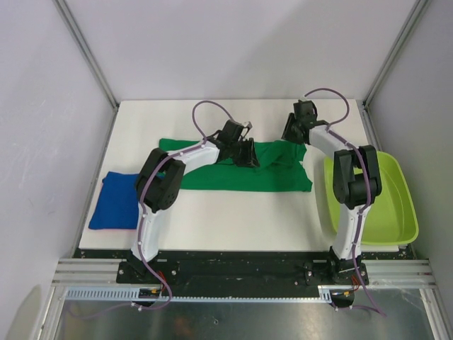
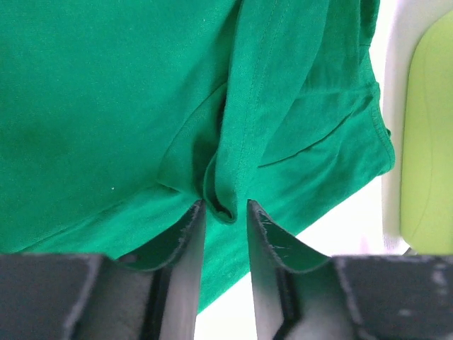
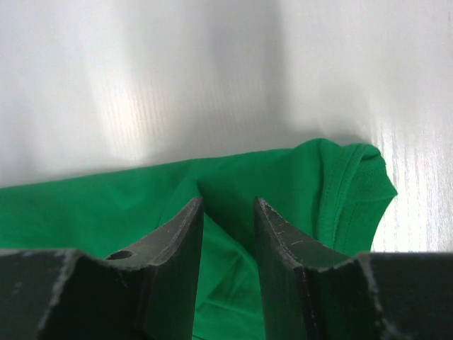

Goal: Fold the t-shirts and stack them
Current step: Fold the other side of the tshirt into a rectangle

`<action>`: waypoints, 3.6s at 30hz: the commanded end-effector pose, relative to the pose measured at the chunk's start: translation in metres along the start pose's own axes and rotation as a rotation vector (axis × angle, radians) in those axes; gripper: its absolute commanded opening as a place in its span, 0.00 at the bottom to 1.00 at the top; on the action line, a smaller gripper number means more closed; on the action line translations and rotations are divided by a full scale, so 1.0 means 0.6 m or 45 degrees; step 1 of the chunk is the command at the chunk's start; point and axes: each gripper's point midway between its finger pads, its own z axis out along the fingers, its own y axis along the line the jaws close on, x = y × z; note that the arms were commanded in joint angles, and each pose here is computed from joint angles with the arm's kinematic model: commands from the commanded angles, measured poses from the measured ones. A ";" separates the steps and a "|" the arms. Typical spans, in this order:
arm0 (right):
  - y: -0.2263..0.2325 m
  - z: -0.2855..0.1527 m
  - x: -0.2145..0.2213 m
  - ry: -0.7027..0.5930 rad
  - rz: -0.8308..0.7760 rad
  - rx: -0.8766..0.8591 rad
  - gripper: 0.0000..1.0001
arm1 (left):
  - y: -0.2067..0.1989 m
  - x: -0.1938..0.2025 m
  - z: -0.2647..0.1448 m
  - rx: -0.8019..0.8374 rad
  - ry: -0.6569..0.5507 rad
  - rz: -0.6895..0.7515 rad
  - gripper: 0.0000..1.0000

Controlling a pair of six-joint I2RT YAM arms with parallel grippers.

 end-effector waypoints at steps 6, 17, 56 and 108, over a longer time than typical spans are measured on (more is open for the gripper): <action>0.024 0.017 -0.010 0.006 -0.064 -0.029 0.39 | -0.028 -0.027 -0.001 0.039 -0.054 0.009 0.21; 0.033 -0.006 -0.008 -0.006 -0.060 -0.046 0.40 | -0.028 -0.031 -0.008 0.030 -0.069 0.019 0.08; 0.042 -0.011 0.002 0.028 0.099 -0.223 0.49 | -0.026 -0.038 -0.035 0.021 -0.099 0.035 0.00; 0.017 -0.132 0.141 0.139 0.100 -0.010 0.00 | 0.035 -0.083 -0.079 0.016 -0.075 0.152 0.00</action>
